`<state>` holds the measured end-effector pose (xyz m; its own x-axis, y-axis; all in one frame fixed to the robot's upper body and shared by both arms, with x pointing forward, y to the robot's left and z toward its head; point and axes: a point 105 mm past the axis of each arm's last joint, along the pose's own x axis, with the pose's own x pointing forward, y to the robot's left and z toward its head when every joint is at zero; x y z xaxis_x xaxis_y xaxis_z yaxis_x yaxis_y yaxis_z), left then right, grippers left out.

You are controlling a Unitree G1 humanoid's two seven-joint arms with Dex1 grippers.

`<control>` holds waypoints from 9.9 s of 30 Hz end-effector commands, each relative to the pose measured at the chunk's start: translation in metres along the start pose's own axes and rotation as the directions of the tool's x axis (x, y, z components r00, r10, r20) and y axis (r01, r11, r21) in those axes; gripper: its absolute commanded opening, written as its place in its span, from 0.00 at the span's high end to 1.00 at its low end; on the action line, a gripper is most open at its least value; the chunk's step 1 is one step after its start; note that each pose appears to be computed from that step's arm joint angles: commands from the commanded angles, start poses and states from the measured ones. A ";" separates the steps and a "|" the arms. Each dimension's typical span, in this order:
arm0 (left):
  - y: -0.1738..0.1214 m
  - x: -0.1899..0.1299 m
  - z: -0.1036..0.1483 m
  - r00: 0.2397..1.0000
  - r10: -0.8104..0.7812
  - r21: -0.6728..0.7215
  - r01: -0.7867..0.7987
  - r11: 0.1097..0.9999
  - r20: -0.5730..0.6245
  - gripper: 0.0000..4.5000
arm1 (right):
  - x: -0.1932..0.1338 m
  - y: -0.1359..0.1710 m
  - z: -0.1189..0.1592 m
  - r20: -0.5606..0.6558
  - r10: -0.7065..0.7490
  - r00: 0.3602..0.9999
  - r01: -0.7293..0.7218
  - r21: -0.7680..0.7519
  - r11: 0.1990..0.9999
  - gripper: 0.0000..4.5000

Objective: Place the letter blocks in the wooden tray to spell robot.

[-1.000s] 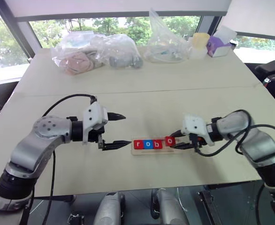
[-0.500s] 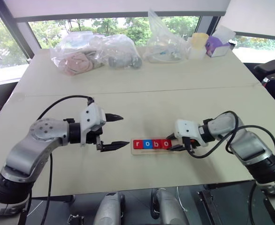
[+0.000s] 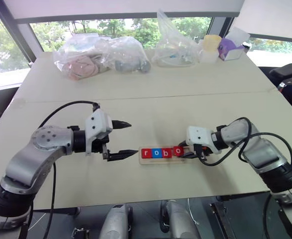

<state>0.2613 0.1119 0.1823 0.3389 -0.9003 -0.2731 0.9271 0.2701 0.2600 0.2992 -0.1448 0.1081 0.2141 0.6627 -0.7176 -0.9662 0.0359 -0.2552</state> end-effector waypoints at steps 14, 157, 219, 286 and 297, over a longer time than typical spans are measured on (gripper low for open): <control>-0.002 -0.001 0.008 1.000 0.000 0.035 -0.001 0.999 0.015 0.00 | -0.006 0.000 0.014 0.031 -0.004 1.000 0.005 -0.036 0.999 0.75; -0.003 0.009 0.009 0.998 -0.058 0.036 0.057 0.998 0.031 0.00 | -0.051 -0.018 -0.063 -0.587 -0.649 0.484 0.706 0.700 -0.107 0.01; -0.001 0.009 0.009 0.999 -0.035 0.047 0.033 0.998 0.028 0.00 | -0.064 0.018 -0.051 -0.115 -0.243 0.963 0.259 0.154 0.953 0.00; -0.007 0.000 0.007 1.000 0.010 0.029 -0.010 1.000 0.008 0.00 | -0.022 0.000 -0.009 0.009 -0.023 1.000 0.023 0.012 1.000 0.76; -0.006 0.002 0.007 1.000 0.009 0.029 -0.009 1.000 0.011 0.00 | -0.022 0.000 -0.005 0.020 -0.026 0.999 0.026 0.015 1.000 0.65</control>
<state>0.2576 0.1104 0.1775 0.3486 -0.8941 -0.2812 0.9262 0.2827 0.2493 0.2932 -0.1672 0.1081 0.2175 0.6668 -0.7128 -0.9719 0.0810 -0.2208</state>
